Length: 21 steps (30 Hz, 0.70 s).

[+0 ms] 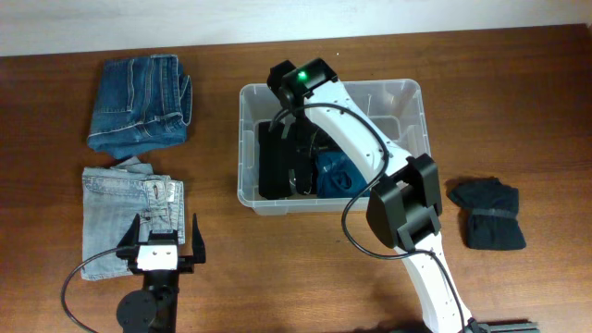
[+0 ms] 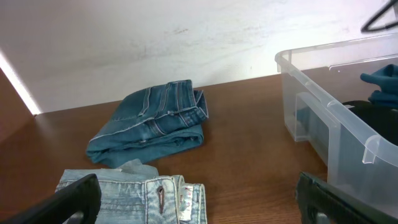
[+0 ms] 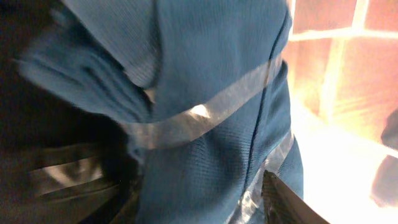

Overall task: Pack container
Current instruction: 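Carry the blue garment into the bin beside the black one, then release the blue garment in the bin and raise the right gripper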

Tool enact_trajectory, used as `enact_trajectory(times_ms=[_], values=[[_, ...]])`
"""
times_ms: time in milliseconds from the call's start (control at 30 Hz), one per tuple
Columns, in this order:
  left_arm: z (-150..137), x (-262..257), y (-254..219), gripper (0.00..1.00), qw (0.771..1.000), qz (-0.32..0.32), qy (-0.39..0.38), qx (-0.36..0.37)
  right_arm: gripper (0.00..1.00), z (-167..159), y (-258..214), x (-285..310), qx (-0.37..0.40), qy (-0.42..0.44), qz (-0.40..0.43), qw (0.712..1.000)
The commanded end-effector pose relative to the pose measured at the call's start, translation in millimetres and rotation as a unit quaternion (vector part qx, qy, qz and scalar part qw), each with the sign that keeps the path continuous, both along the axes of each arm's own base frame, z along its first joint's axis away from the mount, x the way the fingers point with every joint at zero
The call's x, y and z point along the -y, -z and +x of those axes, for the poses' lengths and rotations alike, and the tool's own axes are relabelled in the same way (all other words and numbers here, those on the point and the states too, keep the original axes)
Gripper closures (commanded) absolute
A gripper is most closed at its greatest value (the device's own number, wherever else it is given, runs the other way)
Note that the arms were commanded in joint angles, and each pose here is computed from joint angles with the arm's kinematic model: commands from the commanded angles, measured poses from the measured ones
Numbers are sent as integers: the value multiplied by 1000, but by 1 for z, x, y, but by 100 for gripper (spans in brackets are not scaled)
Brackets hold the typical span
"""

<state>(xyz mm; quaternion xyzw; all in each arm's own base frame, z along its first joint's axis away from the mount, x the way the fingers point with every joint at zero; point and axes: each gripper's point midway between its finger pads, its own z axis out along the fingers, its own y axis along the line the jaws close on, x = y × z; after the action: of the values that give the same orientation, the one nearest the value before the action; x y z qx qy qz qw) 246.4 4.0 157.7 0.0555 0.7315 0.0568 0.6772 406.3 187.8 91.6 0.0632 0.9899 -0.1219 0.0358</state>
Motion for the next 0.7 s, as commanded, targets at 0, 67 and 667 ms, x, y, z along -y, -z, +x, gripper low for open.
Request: enact_trajectory(times_ms=[0, 67, 667], values=[[0, 1, 1, 1, 1000, 6, 4, 0, 49, 9, -29, -10, 34, -16, 27, 999], [0, 1, 1, 1, 1000, 6, 4, 0, 50, 11, -35, -16, 38, -24, 44, 998], [0, 1, 1, 1, 1000, 6, 4, 0, 96, 4, 2, -13, -7, -30, 53, 998]])
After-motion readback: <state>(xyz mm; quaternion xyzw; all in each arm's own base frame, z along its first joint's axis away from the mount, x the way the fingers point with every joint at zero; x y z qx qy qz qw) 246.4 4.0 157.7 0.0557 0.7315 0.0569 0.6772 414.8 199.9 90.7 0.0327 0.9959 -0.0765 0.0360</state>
